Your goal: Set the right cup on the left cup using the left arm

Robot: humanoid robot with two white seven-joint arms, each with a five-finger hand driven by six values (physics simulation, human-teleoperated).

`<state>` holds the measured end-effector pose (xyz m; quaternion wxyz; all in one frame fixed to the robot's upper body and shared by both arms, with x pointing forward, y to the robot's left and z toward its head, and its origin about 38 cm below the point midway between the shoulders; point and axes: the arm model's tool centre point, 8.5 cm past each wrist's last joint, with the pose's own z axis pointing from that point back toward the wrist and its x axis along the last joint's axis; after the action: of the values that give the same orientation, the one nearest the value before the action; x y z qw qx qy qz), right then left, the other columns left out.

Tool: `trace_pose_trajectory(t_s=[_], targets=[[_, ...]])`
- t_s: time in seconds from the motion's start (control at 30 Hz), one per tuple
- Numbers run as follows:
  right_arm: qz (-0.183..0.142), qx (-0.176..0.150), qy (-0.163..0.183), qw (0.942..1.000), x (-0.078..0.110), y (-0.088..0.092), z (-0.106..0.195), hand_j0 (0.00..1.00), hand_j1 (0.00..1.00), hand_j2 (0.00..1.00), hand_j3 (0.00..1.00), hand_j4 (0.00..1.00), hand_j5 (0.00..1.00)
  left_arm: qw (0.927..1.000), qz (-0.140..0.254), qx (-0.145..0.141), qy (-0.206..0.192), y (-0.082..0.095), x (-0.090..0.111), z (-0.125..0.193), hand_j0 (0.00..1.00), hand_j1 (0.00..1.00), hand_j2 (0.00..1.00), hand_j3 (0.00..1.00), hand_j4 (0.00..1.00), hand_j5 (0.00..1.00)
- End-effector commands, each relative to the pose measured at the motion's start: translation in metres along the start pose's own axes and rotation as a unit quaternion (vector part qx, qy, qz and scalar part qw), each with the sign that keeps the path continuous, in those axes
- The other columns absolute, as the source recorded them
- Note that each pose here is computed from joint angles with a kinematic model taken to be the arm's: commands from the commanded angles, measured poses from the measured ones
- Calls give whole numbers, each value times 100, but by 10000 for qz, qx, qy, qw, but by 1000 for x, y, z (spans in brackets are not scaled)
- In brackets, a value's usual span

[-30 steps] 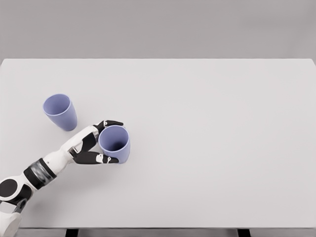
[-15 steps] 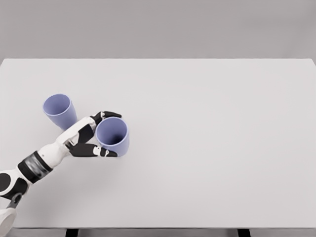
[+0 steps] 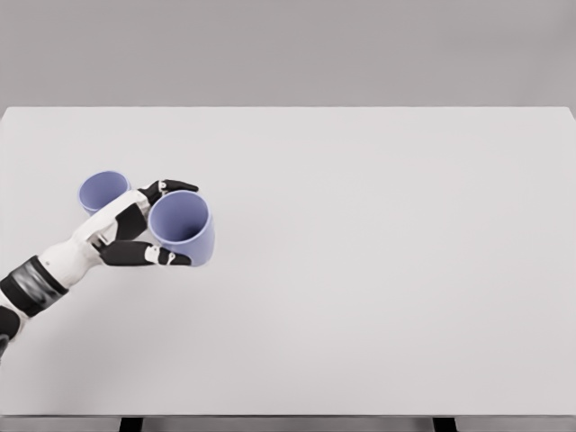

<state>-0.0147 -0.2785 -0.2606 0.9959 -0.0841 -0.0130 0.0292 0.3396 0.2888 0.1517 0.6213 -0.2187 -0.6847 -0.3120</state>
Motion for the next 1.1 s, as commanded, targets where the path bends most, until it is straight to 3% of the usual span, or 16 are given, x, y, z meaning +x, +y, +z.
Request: trace_pose_trajectory(t_s=[0.0, 0.77, 1.07], targets=[[-1, 0, 0, 10000, 0, 0, 0, 100, 100, 100, 100, 100, 100, 10000, 56, 14, 46, 3, 2, 2, 64, 64, 64, 64, 64, 64], [-1, 0, 0, 10000, 0, 0, 0, 100, 100, 100, 100, 100, 100, 9993, -219, 235, -210, 51, 48, 5, 64, 64, 64, 64, 64, 64], [-1, 0, 0, 10000, 0, 0, 0, 100, 100, 100, 100, 100, 100, 9986, -280, 394, -203, 64, 54, 13, 64, 64, 64, 64, 64, 64]])
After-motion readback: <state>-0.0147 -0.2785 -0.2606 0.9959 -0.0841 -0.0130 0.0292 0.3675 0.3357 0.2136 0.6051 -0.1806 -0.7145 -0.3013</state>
